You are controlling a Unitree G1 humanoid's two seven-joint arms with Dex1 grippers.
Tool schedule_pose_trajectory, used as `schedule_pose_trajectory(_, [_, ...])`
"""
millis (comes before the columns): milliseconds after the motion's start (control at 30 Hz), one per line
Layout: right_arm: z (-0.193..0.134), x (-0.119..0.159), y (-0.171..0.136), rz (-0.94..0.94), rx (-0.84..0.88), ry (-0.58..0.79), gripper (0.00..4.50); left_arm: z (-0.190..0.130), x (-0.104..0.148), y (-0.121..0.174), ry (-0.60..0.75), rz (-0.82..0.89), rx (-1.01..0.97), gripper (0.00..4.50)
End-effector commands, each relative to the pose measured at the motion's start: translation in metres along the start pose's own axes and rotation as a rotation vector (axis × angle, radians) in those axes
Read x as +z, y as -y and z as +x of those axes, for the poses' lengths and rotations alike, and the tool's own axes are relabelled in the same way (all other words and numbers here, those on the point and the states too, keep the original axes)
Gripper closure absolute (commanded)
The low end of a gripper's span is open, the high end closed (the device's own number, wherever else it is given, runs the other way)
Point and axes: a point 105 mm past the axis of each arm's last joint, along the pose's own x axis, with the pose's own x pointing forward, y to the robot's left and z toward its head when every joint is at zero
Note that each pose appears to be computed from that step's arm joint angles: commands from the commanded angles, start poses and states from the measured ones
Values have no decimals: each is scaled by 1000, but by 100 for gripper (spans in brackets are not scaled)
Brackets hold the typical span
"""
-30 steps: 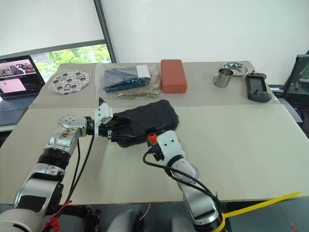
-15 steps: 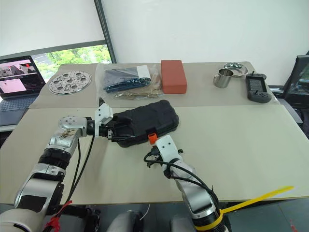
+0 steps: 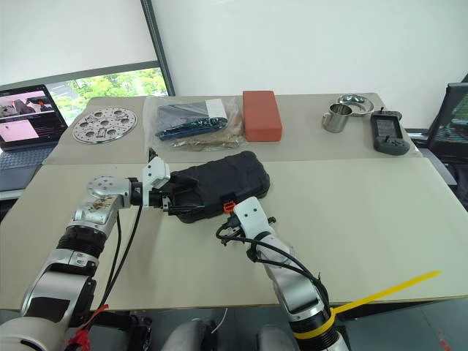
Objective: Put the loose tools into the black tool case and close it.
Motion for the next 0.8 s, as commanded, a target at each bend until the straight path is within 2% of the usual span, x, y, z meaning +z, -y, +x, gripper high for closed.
schedule_pose_trajectory(33, [-1,26,1,-22,-15,109,448,0,-22,8,-74,-55,-19,0])
schedule_pose_trajectory(300, [-4,55,4,-45,-49,212,448,0,-24,9,-77,-59,-20,0])
schedule_pose_trajectory(667, [-1,54,5,-43,-55,214,448,1,-25,10,-78,-62,-25,0])
schedule_pose_trajectory(800, [-10,51,7,-42,-55,199,448,0,-26,10,-80,-63,-23,0])
